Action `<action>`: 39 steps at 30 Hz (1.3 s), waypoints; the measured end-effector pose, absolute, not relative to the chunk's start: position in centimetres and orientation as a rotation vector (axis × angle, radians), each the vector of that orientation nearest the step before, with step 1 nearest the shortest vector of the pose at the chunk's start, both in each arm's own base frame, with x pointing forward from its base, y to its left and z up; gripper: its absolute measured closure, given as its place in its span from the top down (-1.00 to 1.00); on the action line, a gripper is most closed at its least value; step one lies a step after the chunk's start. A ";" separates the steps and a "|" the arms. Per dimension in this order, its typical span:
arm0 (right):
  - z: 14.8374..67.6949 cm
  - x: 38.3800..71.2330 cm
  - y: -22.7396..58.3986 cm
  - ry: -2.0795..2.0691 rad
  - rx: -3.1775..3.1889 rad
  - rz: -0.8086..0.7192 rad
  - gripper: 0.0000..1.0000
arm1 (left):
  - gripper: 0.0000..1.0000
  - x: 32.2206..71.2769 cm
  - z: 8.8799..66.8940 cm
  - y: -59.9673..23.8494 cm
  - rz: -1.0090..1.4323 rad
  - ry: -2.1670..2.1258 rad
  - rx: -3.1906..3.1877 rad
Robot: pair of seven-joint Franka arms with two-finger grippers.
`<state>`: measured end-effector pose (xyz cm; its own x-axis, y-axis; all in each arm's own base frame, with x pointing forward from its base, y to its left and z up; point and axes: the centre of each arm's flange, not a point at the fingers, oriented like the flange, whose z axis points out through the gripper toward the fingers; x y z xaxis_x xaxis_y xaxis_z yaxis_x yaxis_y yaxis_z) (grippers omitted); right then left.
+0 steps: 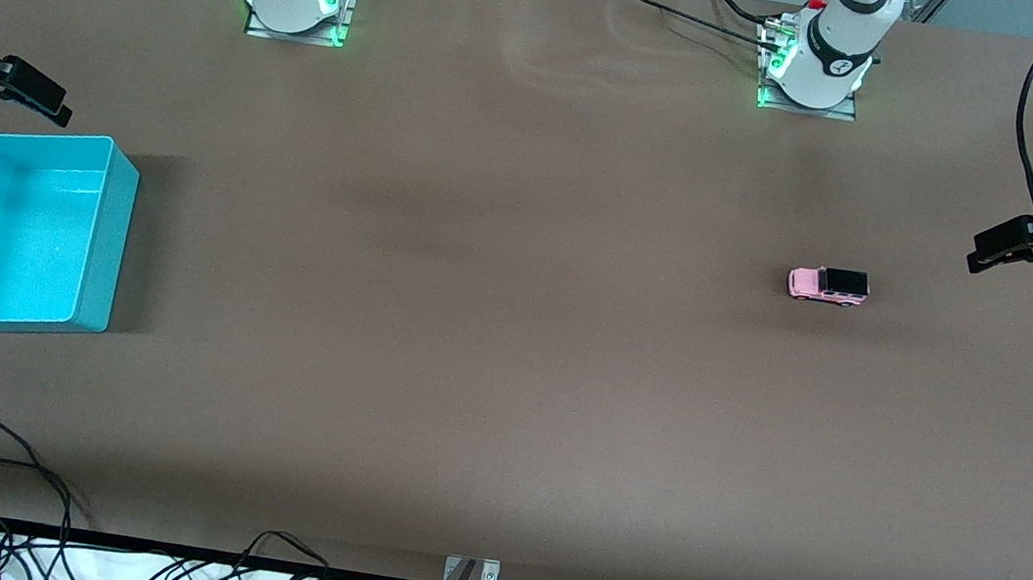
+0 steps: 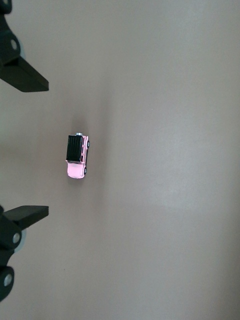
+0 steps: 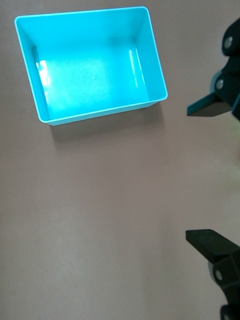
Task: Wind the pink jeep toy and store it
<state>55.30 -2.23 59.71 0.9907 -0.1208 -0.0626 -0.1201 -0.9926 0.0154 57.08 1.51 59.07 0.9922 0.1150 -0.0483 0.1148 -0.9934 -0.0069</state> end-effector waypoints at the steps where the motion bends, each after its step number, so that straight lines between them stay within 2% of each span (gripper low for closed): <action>1: 59.7 55.3 -2.2 -0.189 3.123 -0.099 1.00 | 1.00 57.1 59.1 1.5 0.077 -0.180 -3.131; 39: 59.6 55.3 -2.2 -0.182 3.123 -0.102 1.00 | 1.00 57.3 58.6 1.4 0.088 -0.177 -3.131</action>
